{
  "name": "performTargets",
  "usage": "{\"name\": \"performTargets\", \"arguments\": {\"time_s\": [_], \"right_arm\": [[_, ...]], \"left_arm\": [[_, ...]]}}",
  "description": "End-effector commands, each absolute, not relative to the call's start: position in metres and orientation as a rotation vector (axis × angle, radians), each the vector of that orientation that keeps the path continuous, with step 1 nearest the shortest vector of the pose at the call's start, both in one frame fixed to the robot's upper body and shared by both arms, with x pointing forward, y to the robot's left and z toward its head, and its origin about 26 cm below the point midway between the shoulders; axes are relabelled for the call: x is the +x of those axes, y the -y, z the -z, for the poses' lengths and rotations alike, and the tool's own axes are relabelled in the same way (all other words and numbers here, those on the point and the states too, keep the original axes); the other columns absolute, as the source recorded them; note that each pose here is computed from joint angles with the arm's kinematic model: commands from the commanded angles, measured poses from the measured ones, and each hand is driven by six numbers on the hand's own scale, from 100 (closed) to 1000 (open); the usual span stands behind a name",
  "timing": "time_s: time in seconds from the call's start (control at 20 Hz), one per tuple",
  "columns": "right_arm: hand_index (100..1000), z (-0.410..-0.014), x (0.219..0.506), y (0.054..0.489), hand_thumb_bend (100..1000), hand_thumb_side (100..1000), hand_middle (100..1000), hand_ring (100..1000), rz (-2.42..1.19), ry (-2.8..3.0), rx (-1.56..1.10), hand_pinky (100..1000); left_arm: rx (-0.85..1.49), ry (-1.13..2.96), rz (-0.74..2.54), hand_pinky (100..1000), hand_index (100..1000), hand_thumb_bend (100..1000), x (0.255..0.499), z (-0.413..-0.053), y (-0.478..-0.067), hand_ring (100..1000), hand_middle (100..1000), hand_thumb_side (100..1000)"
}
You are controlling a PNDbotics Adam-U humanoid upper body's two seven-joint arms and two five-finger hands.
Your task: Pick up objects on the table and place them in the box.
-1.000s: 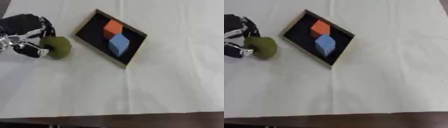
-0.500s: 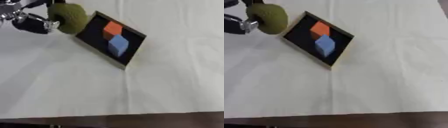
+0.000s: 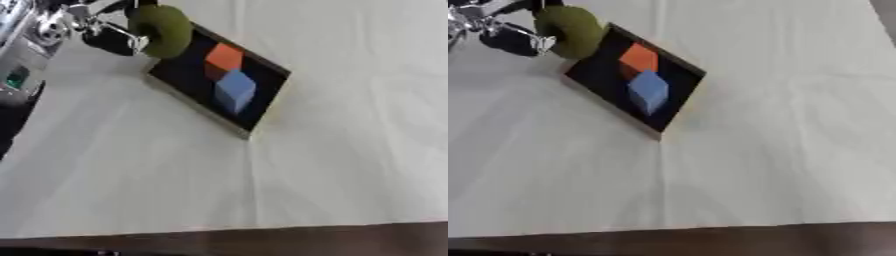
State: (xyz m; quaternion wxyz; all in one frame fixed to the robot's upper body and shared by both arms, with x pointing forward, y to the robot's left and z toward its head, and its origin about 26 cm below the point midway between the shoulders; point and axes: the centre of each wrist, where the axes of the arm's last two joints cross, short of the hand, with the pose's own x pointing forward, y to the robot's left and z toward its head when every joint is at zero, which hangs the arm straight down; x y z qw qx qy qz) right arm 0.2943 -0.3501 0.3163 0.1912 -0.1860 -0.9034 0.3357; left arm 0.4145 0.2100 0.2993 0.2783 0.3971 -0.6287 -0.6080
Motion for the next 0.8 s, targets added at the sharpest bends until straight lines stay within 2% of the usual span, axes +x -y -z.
{"name": "performTargets", "arguments": {"time_s": [0.05,0.2,0.3,0.45,0.5,0.55,0.6,0.65,0.7,0.8], "right_arm": [[737,-0.326,0.290,0.350,100,470,564,917,-0.960,2.561,-0.536,979],[737,-0.327,0.291,0.350,100,470,564,917,-0.960,2.564,-0.531,978],[737,-0.327,0.292,0.350,100,470,564,917,-0.959,2.564,-0.529,979],[736,-0.327,0.292,0.351,100,470,564,918,-0.955,2.565,-0.527,979],[736,-0.327,0.292,0.351,100,470,564,918,-0.954,2.566,-0.526,979],[736,-0.327,0.292,0.350,100,470,564,918,-0.954,2.566,-0.524,979],[736,-0.327,0.292,0.350,100,470,564,918,-0.954,2.565,-0.523,980],[736,-0.327,0.293,0.350,100,470,564,918,-0.955,2.565,-0.521,980],[736,-0.327,0.293,0.350,100,470,565,918,-0.954,2.565,-0.520,980],[736,-0.326,0.293,0.350,100,470,565,918,-0.952,2.565,-0.517,981]], "left_arm": [[1.104,1.697,1.633,575,634,100,0.422,-0.303,-0.206,502,493,100],[1.096,1.675,1.646,599,658,112,0.428,-0.295,-0.204,523,513,100],[1.082,1.674,1.655,639,694,141,0.430,-0.290,-0.204,569,553,100],[1.034,1.699,1.686,748,821,212,0.428,-0.285,-0.204,731,724,100],[1.018,1.707,1.697,788,868,285,0.427,-0.284,-0.205,792,784,279],[1.009,1.716,1.701,788,868,285,0.427,-0.285,-0.206,792,784,279],[1.006,1.728,1.697,818,900,340,0.426,-0.286,-0.207,837,824,437],[1.007,1.740,1.688,830,910,376,0.426,-0.287,-0.208,852,838,505],[1.017,1.752,1.674,835,914,402,0.425,-0.289,-0.209,858,842,540],[1.048,1.766,1.644,836,917,393,0.424,-0.292,-0.212,860,842,550]]}}
